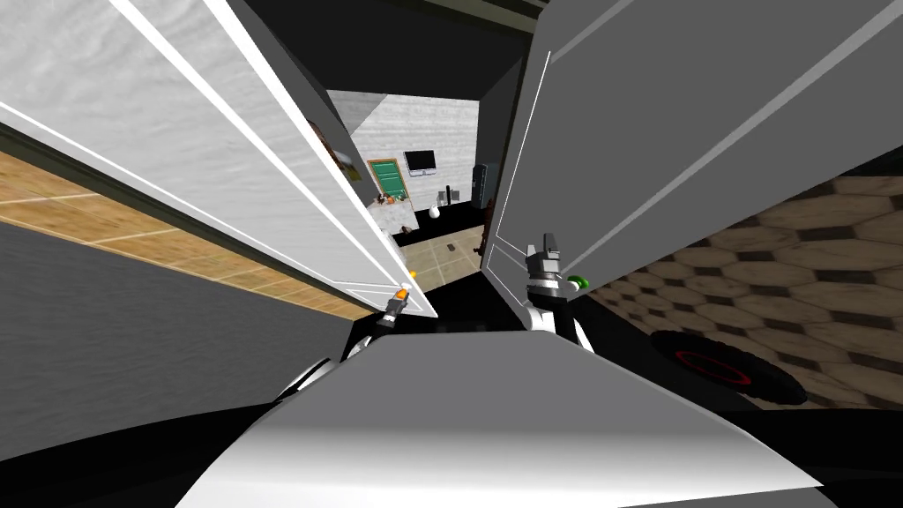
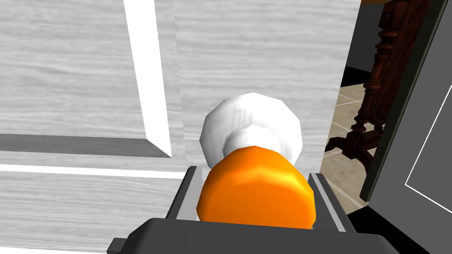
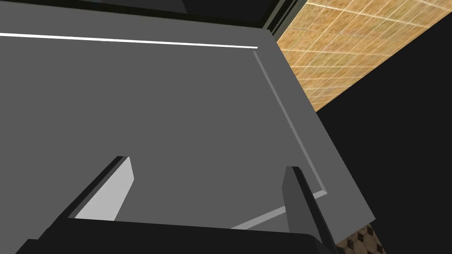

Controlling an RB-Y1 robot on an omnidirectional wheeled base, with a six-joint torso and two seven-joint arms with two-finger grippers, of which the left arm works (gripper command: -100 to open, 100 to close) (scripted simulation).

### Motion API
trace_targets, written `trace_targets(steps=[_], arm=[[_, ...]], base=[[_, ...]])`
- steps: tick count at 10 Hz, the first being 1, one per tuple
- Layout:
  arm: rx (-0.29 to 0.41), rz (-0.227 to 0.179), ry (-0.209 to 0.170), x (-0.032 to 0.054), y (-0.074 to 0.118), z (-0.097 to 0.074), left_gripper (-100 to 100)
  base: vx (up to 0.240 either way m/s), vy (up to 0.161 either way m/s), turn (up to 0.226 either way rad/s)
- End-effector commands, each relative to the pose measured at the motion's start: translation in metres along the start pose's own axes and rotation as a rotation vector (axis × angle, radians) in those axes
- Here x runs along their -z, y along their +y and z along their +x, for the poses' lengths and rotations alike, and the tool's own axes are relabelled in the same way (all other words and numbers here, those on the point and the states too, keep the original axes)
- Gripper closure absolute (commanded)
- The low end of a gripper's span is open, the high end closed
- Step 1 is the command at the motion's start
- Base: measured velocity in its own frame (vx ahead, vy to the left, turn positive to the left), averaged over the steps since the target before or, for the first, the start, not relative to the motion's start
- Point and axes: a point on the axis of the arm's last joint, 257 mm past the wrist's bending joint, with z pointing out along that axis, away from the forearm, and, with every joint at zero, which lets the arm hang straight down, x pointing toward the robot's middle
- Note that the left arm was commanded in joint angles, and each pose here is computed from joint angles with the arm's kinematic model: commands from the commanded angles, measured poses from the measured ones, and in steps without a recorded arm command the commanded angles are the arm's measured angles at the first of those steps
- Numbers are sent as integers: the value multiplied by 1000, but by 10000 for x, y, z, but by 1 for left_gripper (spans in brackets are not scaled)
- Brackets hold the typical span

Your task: Pull the door open

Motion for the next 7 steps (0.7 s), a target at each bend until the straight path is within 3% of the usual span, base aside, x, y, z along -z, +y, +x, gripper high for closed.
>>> trace_targets(steps=[1, 2, 5, 6, 7], arm=[[0, -14, 6, 79, -16, 22, 100], [0, -25, 7, 147, -19, 26, 100], [1, -38, 7, 228, -22, 32, 100], [2, -35, -1, 212, -2, 3, 100], [2, -41, -1, 273, -5, 0, 100]], base=[[-138, 66, -108], [-145, 55, -99], [-114, 53, -63], [-50, 20, -23], [-146, 57, -182]])
